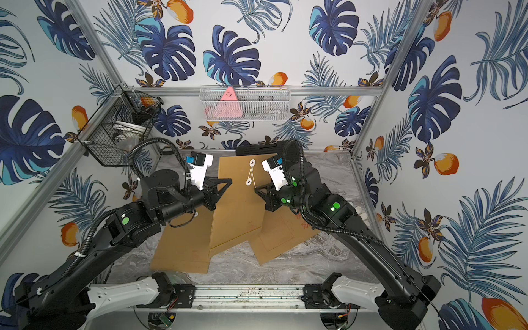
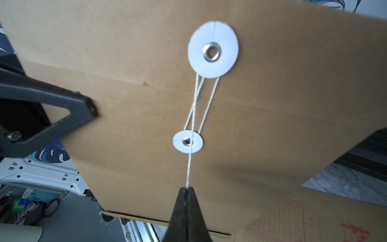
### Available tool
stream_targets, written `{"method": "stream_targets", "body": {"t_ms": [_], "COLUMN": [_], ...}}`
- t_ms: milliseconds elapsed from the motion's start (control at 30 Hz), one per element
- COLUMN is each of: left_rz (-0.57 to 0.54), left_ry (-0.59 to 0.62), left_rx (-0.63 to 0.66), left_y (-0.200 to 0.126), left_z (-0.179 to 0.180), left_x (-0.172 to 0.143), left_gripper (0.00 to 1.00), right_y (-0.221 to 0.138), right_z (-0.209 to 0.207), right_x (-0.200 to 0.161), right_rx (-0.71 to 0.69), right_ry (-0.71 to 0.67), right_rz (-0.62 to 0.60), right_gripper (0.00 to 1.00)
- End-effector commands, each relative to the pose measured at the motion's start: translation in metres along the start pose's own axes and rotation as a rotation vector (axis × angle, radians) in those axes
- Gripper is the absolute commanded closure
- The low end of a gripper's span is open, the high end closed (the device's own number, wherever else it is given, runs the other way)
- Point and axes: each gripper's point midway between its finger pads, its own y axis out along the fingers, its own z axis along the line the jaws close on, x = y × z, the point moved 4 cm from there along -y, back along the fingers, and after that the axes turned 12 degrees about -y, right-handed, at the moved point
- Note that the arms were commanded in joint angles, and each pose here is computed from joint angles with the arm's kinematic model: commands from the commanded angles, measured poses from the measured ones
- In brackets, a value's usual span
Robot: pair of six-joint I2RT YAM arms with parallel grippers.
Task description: Open the file bag
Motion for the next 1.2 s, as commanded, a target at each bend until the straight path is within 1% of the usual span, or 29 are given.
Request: {"method": "stream_targets", "body": {"t_ms": [0,200,300,433,533,700,767,900,1033,1167], "left_rz": [-0.005,0.019,0.044,0.079,0.108,0.133,0.140,0.177,0.225,0.253], "left_ry": [0.082,0.193,0.247,0.333,0.392,0.446,0.459,0.485,0.515,0.533], "left_rx": [0.078,0.176,0.204,0.250,0.278,0.275,0.276,0.271,0.253,0.250], "left_y": [0.003,0.011,0.019,0.028,0.032,0.034,0.034,0.038,0.041,0.043], "left_z": [0.006,0.005,0.002,-0.002,-0.004,-0.010,-0.010,-0.012,-0.016,-0.017], "left_x": [0.003,-0.003,-0.009,-0.017,-0.022,-0.023,-0.023,-0.027,-0.032,-0.035], "left_gripper": [1.00,1.00,1.00,1.00,1.00,1.00,1.00,1.00,1.00,1.00], "right_y": [0.001,0.007,0.008,0.005,0.002,-0.005,-0.010,-0.014,-0.014,-0.020], "right_z": [0.004,0.005,0.007,0.003,-0.003,-0.024,-0.027,-0.025,-0.023,-0.025], "right_x": [0.011,0.012,0.013,0.016,0.017,0.015,0.015,0.018,0.017,0.018], "right_rx": [0.031,0.049,0.066,0.032,-0.024,-0.186,-0.220,-0.214,-0.200,-0.227], "right_ry": [-0.003,0.003,-0.001,-0.018,-0.029,-0.011,-0.011,-0.026,-0.051,-0.041], "right_rz": [-0.039,-0.044,-0.055,-0.061,-0.068,-0.081,-0.098,-0.118,-0.099,-0.118], "right_gripper": [1.00,1.00,1.00,1.00,1.00,1.00,1.00,1.00,1.00,1.00]}}
